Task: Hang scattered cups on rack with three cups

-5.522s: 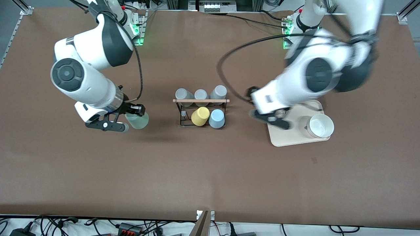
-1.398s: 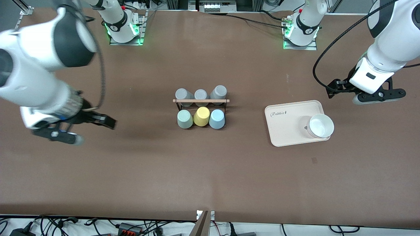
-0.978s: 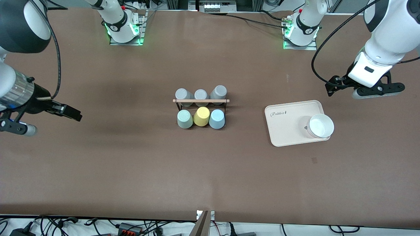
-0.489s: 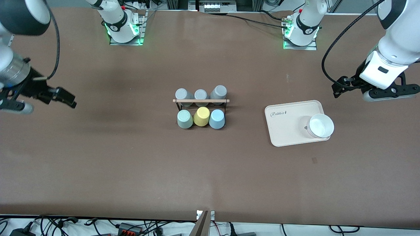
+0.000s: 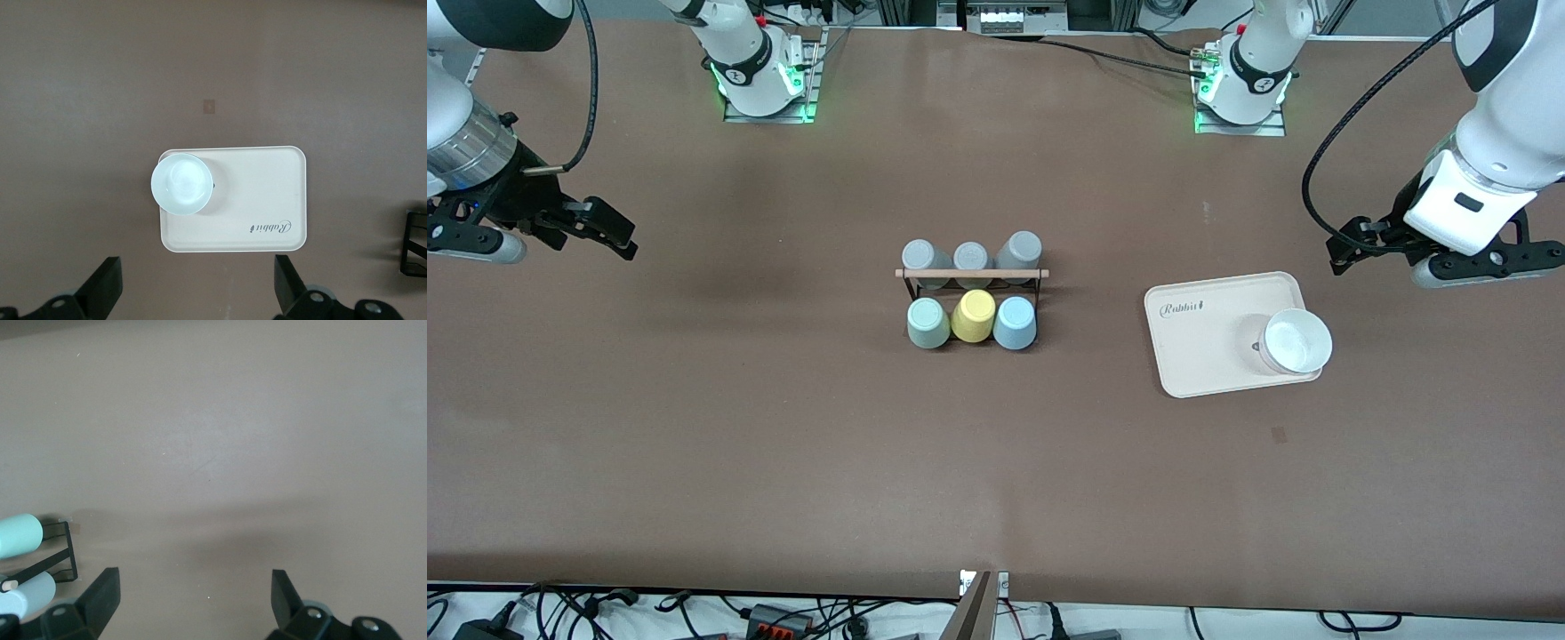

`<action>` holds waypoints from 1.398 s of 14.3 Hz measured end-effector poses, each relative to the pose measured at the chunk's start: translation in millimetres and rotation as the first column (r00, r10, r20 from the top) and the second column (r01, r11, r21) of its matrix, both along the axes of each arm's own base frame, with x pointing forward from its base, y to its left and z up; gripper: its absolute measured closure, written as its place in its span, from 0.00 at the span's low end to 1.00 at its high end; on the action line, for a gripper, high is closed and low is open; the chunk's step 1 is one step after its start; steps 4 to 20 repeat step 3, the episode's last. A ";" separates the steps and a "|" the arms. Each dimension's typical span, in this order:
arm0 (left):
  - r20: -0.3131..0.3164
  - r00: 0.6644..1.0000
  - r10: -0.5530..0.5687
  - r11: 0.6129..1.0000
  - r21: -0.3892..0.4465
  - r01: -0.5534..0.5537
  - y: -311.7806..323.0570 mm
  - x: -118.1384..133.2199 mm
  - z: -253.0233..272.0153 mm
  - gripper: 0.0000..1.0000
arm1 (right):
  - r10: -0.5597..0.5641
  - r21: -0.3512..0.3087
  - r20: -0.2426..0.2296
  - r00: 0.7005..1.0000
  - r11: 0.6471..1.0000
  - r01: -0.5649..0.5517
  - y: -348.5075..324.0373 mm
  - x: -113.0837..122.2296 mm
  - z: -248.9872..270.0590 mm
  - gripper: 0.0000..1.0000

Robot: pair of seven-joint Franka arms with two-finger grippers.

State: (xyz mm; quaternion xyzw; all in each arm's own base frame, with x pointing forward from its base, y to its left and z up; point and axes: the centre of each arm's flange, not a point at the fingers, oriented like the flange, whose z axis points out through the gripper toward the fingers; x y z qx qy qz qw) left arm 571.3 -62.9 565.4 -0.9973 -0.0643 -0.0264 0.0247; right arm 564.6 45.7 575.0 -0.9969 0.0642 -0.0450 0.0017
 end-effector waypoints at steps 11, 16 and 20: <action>-0.009 1.000 0.000 1.000 -0.005 0.000 0.3 2.6 -2.0 0.00 | 0.053 -0.006 -0.018 0.998 0.999 -0.053 -0.4 1.8 5.6 0.00; -0.009 1.000 0.000 1.000 -0.005 0.000 0.3 2.6 -2.0 0.00 | 0.053 -0.006 -0.018 0.998 0.999 -0.053 -0.4 1.8 5.6 0.00; -0.009 1.000 0.000 1.000 -0.005 0.000 0.3 2.6 -2.0 0.00 | 0.053 -0.006 -0.018 0.998 0.999 -0.053 -0.4 1.8 5.6 0.00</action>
